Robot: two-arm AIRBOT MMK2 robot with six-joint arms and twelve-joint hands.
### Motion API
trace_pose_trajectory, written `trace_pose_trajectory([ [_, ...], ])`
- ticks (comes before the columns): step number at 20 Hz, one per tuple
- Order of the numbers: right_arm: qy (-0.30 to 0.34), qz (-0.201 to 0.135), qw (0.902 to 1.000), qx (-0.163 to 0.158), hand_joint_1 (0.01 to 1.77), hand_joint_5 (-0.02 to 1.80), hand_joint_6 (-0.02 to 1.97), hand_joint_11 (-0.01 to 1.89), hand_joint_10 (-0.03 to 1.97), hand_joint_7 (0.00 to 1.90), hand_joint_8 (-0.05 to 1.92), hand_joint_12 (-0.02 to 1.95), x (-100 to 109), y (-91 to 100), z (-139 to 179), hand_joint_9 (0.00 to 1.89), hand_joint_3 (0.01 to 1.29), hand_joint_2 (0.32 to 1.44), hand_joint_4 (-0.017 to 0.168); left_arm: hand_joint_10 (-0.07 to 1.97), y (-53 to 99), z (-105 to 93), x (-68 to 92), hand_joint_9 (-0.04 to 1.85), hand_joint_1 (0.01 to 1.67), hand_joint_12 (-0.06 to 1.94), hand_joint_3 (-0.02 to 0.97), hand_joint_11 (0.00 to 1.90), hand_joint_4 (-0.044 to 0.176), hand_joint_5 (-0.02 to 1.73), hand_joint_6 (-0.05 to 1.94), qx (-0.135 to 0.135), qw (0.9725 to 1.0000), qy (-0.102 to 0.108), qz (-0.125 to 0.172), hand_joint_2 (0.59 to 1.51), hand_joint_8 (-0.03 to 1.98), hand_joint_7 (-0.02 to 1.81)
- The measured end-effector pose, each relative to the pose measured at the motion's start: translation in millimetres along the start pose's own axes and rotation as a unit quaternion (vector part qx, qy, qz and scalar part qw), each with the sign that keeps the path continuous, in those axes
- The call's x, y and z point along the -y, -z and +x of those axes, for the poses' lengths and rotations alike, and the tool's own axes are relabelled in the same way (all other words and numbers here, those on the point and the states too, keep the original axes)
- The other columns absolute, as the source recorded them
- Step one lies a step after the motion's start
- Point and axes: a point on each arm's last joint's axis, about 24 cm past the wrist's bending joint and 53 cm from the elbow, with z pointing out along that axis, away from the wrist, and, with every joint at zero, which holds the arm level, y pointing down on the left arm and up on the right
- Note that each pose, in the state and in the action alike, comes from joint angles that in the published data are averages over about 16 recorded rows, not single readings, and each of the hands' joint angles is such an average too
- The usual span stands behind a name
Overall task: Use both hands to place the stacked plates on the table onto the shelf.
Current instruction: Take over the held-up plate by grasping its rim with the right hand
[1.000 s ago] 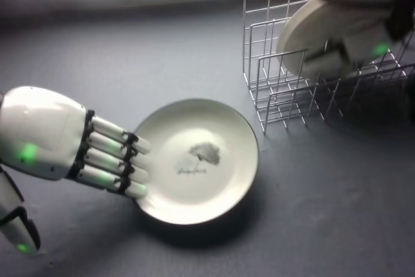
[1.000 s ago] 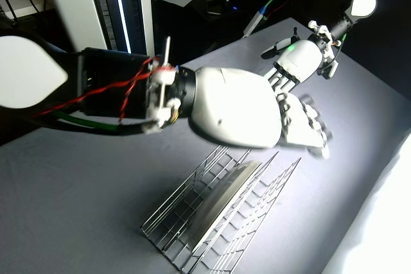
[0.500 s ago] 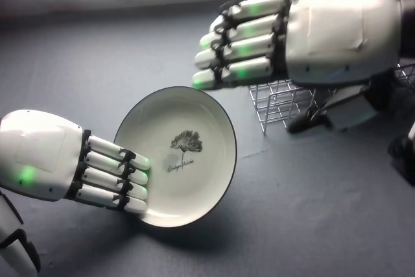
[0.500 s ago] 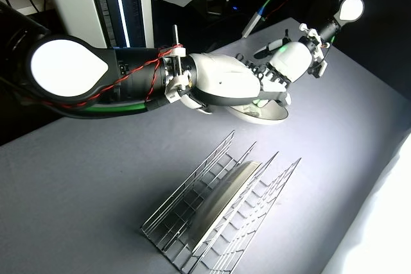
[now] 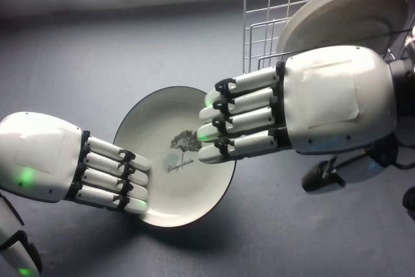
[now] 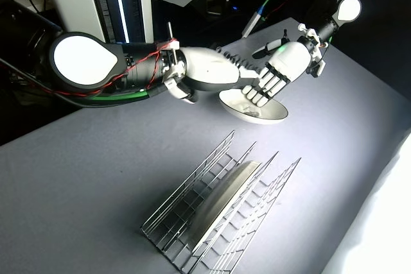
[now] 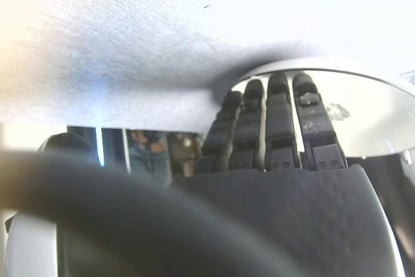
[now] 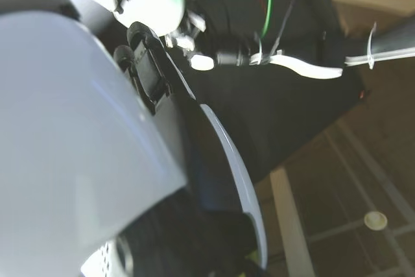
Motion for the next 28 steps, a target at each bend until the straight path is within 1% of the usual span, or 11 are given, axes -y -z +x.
trace_pose_trajectory([
  [7,0.001,0.005,0.9996,-0.028,0.95,0.09,0.01,0.02,-0.01,0.07,0.02,0.27,8,-14.5,27,0.09,0.01,0.99,0.004,0.01,0.3,0.1,-0.1,0.02,0.01,-0.03,0.008,0.02,-0.012,-0.01,-0.03,0.001,1.0,0.002,0.0,1.014,0.01,0.02],
  [16,0.005,0.012,0.999,-0.043,0.96,0.02,0.01,0.02,-0.01,0.01,0.01,0.06,28,-49.1,49,0.02,0.01,0.96,0.004,0.01,0.4,0.0,0.0,0.02,0.01,-0.02,0.007,0.02,-0.012,-0.01,-0.03,0.003,1.0,0.004,0.0,1.016,0.01,0.02],
  [21,0.009,0.014,0.9988,-0.045,0.96,0.01,0.01,0.01,-0.01,0.01,0.02,0.03,37,-66.7,56,0.01,0.01,0.95,0.004,0.01,0.4,0.0,0.3,0.02,0.01,-0.02,0.007,0.02,-0.012,-0.02,-0.03,0.004,1.0,0.005,0.001,1.017,0.01,0.02],
  [25,0.012,0.018,0.9987,-0.046,0.96,0.01,0.01,0.01,-0.01,0.01,0.02,0.01,44,-76.3,59,0.01,0.01,0.94,0.004,0.01,0.5,0.2,0.4,0.02,0.01,-0.02,0.007,0.02,-0.012,-0.02,-0.03,0.004,1.0,0.005,0.001,1.015,0.01,0.02],
  [28,0.016,0.021,0.9986,-0.046,0.96,0.02,0.01,0.01,-0.01,0.02,0.02,0.05,47,-81.8,60,0.02,0.01,0.93,0.004,0.01,0.5,0.2,0.5,0.02,0.01,-0.02,0.007,0.02,-0.012,-0.02,-0.03,0.005,1.0,0.006,0.001,1.012,0.01,0.02],
])
